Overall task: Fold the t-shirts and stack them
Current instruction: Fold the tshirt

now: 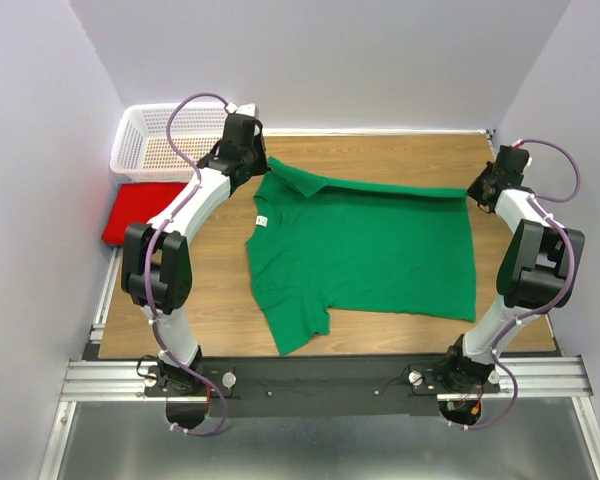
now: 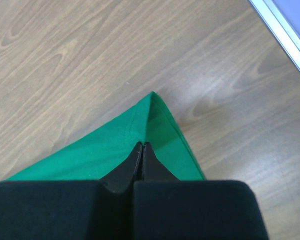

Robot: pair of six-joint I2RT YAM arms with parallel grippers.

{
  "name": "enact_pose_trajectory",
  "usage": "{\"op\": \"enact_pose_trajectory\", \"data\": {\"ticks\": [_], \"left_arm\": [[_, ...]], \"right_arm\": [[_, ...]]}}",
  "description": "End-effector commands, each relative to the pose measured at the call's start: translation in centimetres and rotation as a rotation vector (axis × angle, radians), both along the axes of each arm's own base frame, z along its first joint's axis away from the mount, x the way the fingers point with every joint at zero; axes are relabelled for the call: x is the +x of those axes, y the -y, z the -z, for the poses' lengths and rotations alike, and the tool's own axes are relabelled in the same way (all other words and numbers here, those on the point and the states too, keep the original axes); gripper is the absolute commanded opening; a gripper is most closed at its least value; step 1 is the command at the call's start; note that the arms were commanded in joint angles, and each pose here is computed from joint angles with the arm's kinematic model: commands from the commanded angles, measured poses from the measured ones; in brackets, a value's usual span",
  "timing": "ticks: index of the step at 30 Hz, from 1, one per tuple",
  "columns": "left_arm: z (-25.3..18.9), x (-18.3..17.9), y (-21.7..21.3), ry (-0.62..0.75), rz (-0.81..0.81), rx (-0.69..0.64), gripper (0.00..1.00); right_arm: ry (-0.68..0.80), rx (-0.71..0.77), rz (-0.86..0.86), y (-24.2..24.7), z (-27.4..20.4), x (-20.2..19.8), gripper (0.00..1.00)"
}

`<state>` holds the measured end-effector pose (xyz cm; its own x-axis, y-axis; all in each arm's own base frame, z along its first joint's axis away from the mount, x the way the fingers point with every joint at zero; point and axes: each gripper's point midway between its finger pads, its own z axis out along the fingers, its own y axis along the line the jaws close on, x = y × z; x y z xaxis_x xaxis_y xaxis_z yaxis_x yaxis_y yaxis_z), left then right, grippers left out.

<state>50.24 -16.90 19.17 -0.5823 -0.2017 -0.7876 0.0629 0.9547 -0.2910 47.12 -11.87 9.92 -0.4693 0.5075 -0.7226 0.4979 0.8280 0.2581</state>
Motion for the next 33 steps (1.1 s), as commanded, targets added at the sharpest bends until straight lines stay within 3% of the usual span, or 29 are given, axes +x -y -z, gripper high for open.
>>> {"op": "enact_pose_trajectory", "data": {"ticks": [1,10,20,33], "left_arm": [[0.7,-3.0,-0.4,-0.074,-0.012,-0.043,0.00],[2.8,-7.6,-0.2,-0.134,-0.035,-0.164,0.00],[3.6,-11.6,2.7,-0.165,-0.004,-0.369,0.00],[5.7,-11.7,2.0,-0.194,-0.037,-0.321,0.00]], "right_arm": [[-0.060,-0.023,0.081,1.2,0.5,-2.4,0.01],[-0.141,0.014,0.153,0.7,3.5,-5.7,0.01],[-0.157,0.027,0.146,0.6,4.2,-5.5,0.01],[-0.219,0.035,0.160,0.3,6.4,-7.1,0.01]]}}
